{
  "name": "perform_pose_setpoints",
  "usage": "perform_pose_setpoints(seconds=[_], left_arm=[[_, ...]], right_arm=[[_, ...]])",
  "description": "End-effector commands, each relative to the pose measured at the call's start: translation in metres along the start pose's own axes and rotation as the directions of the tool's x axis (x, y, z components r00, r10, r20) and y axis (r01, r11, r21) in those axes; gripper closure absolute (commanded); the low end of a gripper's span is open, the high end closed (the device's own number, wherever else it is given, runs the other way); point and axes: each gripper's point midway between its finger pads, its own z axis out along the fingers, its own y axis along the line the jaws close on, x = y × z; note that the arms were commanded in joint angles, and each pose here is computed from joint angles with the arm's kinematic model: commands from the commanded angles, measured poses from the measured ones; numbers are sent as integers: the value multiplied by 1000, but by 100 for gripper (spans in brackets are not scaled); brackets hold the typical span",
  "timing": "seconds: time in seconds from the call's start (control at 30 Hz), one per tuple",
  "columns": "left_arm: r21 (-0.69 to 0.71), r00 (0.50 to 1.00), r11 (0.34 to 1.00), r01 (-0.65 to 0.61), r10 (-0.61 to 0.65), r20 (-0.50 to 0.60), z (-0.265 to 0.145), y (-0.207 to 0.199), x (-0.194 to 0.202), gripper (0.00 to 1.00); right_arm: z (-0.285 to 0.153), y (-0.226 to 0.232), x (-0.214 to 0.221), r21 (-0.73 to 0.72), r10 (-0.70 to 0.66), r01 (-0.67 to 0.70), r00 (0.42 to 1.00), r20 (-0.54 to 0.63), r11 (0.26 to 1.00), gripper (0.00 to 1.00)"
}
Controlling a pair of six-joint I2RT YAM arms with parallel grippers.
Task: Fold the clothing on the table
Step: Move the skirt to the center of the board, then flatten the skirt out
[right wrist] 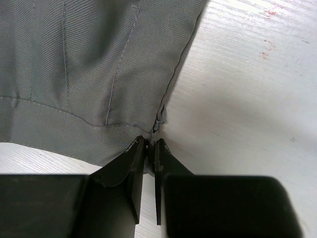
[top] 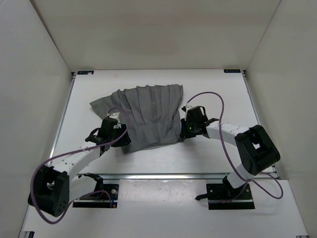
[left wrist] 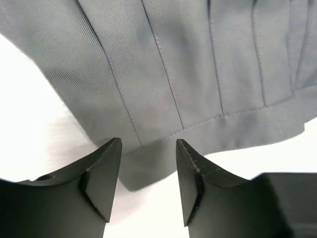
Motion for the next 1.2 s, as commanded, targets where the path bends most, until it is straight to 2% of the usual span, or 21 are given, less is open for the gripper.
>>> perform_pose_setpoints(seconds=[0.0, 0.1, 0.27, 0.43, 0.5, 0.53, 0.57, 0.6, 0.63, 0.73, 0.8, 0.93, 1.07, 1.13, 1.17], left_arm=[[-32, 1000, 999, 3, -3, -6, -10, 10, 9, 40], [-51, 999, 999, -12, 10, -50, -11, 15, 24, 37], [-99, 995, 995, -32, 23, -92, -6, 22, 43, 39], [-121, 995, 993, -15, 3, -97, 0, 28, 48, 37], [-132, 997, 991, -8, -3, -82, 2, 32, 43, 43], [-138, 997, 990, -8, -2, -72, 5, 33, 39, 52], [-147, 998, 989, -13, 3, -70, 6, 35, 36, 73], [-149, 998, 989, -19, 9, -64, 7, 34, 32, 82], [-156, 997, 987, -39, 29, -65, 8, 34, 27, 100], [-165, 998, 985, -47, 40, -45, 2, 32, 10, 100], [-137, 999, 990, -30, 32, 11, -8, 26, -17, 100], [-80, 997, 996, -49, 53, 48, -28, 9, -38, 100], [6, 993, 999, -47, 47, 106, -41, -16, -60, 100], [31, 991, 999, -41, 37, 127, -38, -21, -81, 100], [30, 991, 998, -51, 46, 129, -37, -25, -100, 100]], right_arm=[[2, -10, 23, 24, 21, -19, 998, -67, 1000, 99], [3, -7, 23, 17, 15, -13, 997, -73, 1000, 100], [2, -7, 19, 17, 12, -11, 998, -62, 1000, 100], [-3, -5, 13, -1, 13, -13, 999, -34, 1000, 100], [-5, -7, 13, 1, 9, -9, 1000, -27, 1000, 99], [-6, -4, 10, -14, 2, -2, 1000, -24, 1000, 100], [-8, -4, 12, -12, -1, 1, 1000, -30, 1000, 100], [-11, -3, 9, -14, -8, 7, 1000, -19, 1000, 100], [-13, -6, 12, 1, -1, 1, 1000, -26, 1000, 100], [-33, -9, 7, 25, -5, 5, 1000, 10, 1000, 100], [-58, -11, -12, 43, 4, -9, 993, 114, 999, 100], [-108, -3, -47, 5, 11, -13, 957, 290, 1000, 100], [-124, 1, -63, -62, 41, -22, 946, 323, 998, 100], [-114, 0, -72, -92, 44, -18, 956, 290, 996, 100], [-122, 1, -95, -91, 32, -2, 944, 329, 996, 100]])
